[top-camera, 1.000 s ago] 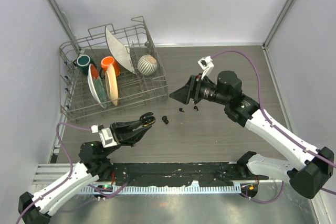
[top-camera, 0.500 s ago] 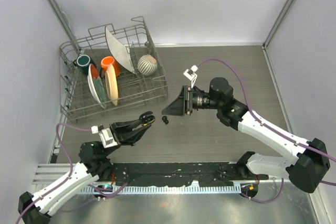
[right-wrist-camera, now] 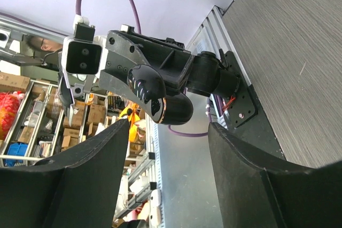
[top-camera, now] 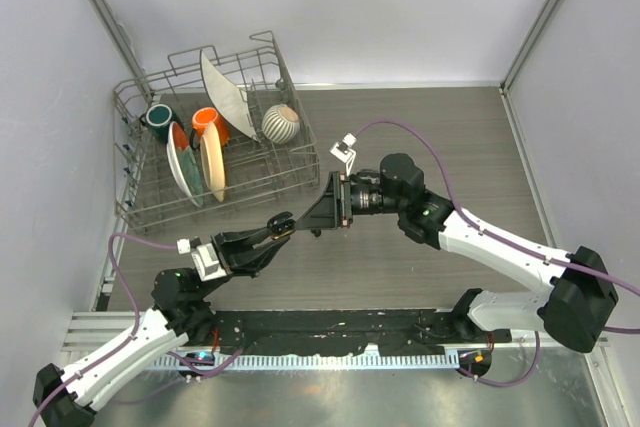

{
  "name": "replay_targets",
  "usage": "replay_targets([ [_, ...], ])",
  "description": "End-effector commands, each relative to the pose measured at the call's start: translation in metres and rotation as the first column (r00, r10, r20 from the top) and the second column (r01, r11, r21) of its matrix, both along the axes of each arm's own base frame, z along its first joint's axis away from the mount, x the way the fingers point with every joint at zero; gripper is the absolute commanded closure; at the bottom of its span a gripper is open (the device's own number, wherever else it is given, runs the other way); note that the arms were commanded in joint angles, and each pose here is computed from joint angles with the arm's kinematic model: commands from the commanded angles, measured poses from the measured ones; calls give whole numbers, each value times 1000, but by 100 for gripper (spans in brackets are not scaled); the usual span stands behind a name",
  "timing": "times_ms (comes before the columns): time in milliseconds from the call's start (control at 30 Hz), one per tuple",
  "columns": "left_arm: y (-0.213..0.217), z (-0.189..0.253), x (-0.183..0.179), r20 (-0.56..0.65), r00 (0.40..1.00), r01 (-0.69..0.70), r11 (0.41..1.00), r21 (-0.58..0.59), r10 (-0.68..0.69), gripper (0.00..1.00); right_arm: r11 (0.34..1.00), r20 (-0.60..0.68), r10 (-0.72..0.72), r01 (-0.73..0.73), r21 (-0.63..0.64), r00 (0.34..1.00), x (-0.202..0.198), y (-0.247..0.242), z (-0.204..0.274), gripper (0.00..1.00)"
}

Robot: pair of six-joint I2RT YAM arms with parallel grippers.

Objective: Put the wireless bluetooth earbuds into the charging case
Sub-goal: Adjust the charging case.

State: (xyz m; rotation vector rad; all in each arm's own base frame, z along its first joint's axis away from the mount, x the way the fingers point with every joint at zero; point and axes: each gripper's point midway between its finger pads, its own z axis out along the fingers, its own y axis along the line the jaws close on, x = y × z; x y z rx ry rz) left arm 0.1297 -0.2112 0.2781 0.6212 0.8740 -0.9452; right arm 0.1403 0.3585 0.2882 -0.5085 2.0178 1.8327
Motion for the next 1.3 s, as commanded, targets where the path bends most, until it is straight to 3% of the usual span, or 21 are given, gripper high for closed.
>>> replay_targets([
  [0, 3, 10, -1, 34, 999, -12, 1000, -21, 13, 100, 998, 15, -2, 1, 56, 1000, 3, 8, 16, 35],
  [333, 2, 10, -1, 35, 999, -11, 1000, -20, 12, 100, 997, -43, 15, -12, 78, 999, 1, 17, 10, 40],
  [567, 2, 9, 0, 31, 999, -13, 1000, -16, 13, 100, 995, -70, 37, -31, 93, 997, 0, 20, 11, 52],
  [933, 3, 10, 1, 35, 999, -19, 1000, -23, 20, 100, 994, -86, 76, -69, 86, 993, -6, 20, 9, 46],
  [1267, 3, 10, 1, 35, 999, -22, 999, -24, 23, 100, 995, -104, 82, -76, 61, 991, -7, 21, 2, 51],
])
